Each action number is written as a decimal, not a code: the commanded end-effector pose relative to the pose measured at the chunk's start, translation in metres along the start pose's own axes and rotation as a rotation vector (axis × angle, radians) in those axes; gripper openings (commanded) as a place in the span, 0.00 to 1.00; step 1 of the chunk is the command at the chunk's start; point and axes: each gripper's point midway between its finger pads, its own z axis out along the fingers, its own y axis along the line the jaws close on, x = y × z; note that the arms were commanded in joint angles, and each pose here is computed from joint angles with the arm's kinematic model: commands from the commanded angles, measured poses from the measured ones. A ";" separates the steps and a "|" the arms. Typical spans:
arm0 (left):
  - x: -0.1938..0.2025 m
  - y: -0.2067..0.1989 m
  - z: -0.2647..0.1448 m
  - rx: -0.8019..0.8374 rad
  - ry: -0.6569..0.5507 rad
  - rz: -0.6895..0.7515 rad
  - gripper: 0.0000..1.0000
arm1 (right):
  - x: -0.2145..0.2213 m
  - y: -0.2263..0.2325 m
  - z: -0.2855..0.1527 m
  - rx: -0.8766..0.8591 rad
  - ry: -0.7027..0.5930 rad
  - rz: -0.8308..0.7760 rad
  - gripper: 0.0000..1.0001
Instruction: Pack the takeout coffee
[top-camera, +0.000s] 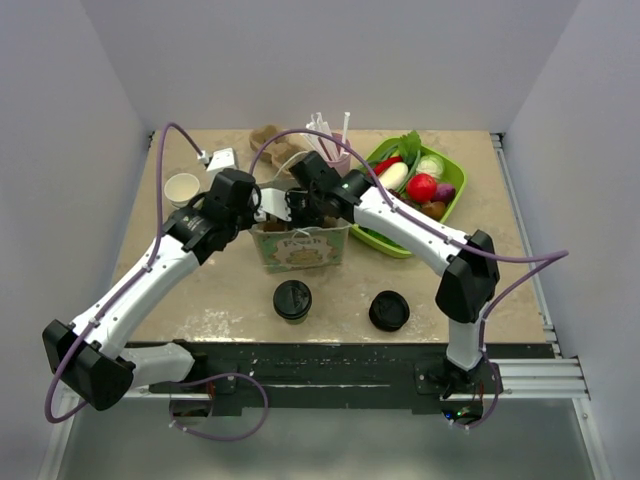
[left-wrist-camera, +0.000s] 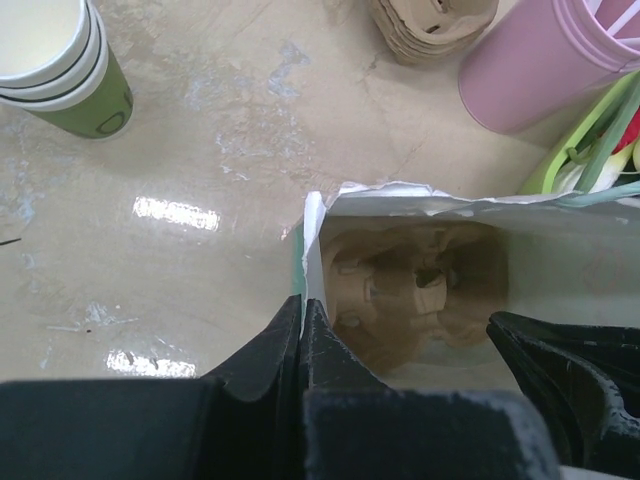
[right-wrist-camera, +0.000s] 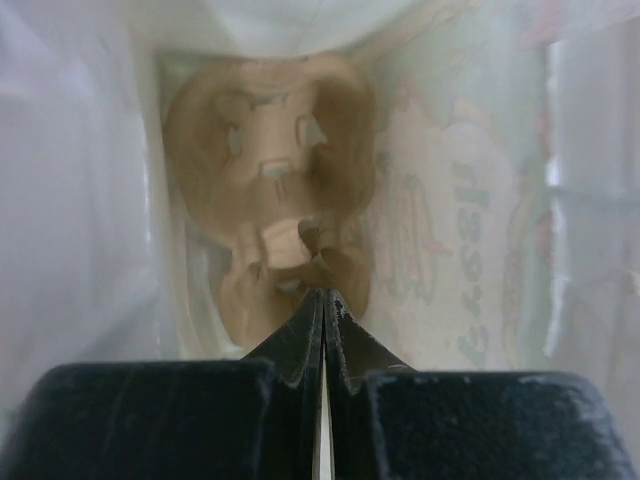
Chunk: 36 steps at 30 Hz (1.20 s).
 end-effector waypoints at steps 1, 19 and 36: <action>-0.020 -0.014 -0.009 0.074 -0.071 -0.022 0.00 | 0.027 0.014 0.006 -0.107 0.124 -0.070 0.00; -0.017 -0.021 -0.010 0.132 -0.072 -0.008 0.00 | 0.046 0.001 0.027 -0.114 0.187 0.165 0.00; -0.022 -0.025 -0.011 0.149 -0.088 -0.028 0.00 | 0.090 0.010 0.029 -0.092 0.315 0.113 0.00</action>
